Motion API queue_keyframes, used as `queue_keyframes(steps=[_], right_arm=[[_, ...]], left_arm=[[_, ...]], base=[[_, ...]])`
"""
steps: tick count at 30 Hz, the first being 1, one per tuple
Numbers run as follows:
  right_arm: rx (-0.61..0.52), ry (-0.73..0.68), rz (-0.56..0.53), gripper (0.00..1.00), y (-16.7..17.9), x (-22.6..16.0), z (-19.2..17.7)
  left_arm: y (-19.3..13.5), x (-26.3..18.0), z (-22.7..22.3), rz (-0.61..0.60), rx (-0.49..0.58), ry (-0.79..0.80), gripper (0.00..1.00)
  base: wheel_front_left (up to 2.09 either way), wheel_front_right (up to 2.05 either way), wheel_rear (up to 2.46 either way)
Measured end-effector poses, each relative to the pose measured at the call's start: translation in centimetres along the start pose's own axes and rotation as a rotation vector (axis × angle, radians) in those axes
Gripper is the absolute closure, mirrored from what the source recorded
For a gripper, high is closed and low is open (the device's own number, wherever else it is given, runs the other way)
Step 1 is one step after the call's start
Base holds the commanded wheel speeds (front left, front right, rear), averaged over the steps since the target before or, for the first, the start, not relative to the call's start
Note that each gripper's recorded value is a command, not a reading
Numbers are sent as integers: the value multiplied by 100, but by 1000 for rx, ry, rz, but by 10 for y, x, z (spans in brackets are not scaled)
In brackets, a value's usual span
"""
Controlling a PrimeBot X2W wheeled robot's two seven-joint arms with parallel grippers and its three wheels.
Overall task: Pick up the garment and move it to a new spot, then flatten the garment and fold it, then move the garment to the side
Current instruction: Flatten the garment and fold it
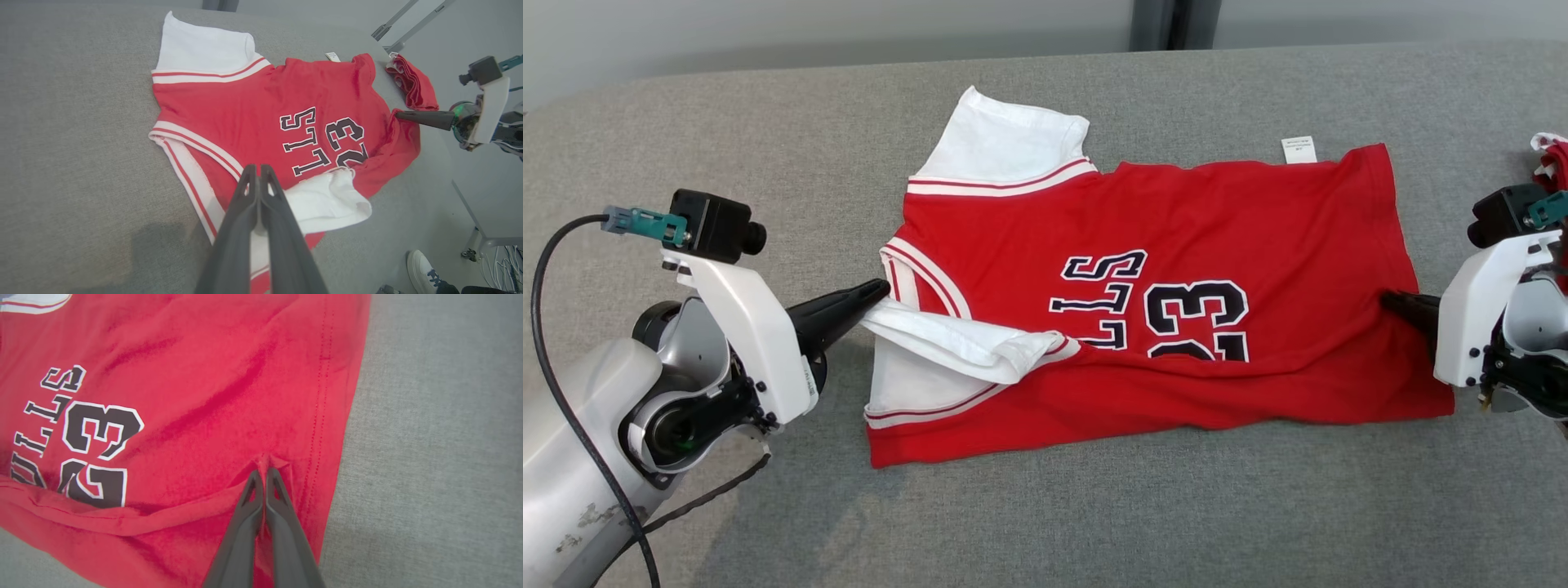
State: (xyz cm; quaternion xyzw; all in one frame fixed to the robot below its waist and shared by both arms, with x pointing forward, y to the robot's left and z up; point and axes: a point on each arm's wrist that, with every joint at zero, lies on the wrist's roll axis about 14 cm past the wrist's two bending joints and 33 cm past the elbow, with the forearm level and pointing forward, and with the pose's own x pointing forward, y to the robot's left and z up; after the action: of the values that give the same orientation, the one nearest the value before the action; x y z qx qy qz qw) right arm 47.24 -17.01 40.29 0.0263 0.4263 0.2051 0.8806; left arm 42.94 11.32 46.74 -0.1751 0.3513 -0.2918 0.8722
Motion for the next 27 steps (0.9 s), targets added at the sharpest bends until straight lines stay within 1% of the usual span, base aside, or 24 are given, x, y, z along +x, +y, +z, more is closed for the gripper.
queue_keyframes(steps=[3, 6, 19, 26, 27], right_arm=[[-11, -42, -5, 100, -1, 4, 8], [-14, -54, -17, 100, -5, 5, 8], [-20, -49, -57, 100, -17, 11, 2], [-12, -44, -55, 100, -16, 16, 0], [11, -51, -56, 65, -16, 17, 0]], left_arm=[[6, 5, 0, 11, -3, 0, 100], [10, 7, -1, 24, 3, 6, 100], [18, 14, -11, 42, 6, 35, 100], [20, 19, -14, 49, 9, 43, 100], [21, 20, -14, 50, 14, 45, 93]], base=[[0, 0, 0], [0, 0, 0], [0, 0, 0], [0, 0, 0], [0, 0, 0]])
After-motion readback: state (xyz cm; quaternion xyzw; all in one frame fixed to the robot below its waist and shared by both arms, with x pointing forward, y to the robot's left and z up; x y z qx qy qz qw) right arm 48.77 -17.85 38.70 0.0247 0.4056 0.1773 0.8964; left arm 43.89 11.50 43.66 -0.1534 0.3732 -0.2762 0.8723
